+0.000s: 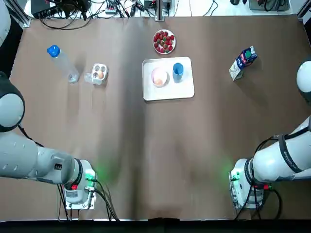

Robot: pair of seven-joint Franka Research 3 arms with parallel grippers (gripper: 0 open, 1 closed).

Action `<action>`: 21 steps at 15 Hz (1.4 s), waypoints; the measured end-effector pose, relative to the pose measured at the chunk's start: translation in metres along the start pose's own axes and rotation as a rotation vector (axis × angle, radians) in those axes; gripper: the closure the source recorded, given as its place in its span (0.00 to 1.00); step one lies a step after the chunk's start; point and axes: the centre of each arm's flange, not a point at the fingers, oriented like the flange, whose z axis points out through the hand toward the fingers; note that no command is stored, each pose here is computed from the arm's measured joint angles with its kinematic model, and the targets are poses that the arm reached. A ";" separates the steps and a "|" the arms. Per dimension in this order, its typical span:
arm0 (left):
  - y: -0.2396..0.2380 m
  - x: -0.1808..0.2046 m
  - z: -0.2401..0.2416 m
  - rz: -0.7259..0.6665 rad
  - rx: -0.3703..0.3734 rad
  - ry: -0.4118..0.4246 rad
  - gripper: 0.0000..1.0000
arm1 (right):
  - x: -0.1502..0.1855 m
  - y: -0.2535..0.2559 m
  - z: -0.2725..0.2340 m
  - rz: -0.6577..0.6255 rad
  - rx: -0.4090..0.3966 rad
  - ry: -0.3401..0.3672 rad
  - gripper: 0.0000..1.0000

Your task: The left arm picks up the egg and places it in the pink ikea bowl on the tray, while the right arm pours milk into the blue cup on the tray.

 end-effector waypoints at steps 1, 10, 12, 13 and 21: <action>0.000 0.000 0.000 0.000 0.000 0.000 0.00 | -0.005 -0.009 0.002 0.007 -0.019 -0.010 0.00; 0.000 0.000 0.000 0.000 0.000 -0.001 0.00 | -0.027 0.010 0.058 0.064 -0.042 0.004 0.00; 0.000 0.000 0.000 0.001 0.000 -0.001 0.00 | -0.032 -0.002 0.048 0.041 -0.040 0.026 0.00; 0.000 0.000 0.000 0.001 0.000 -0.001 0.00 | -0.035 -0.006 0.039 0.034 -0.040 0.043 0.00; 0.008 -0.001 0.000 0.014 0.001 0.000 0.00 | -0.046 0.000 0.022 0.147 -0.049 0.036 0.00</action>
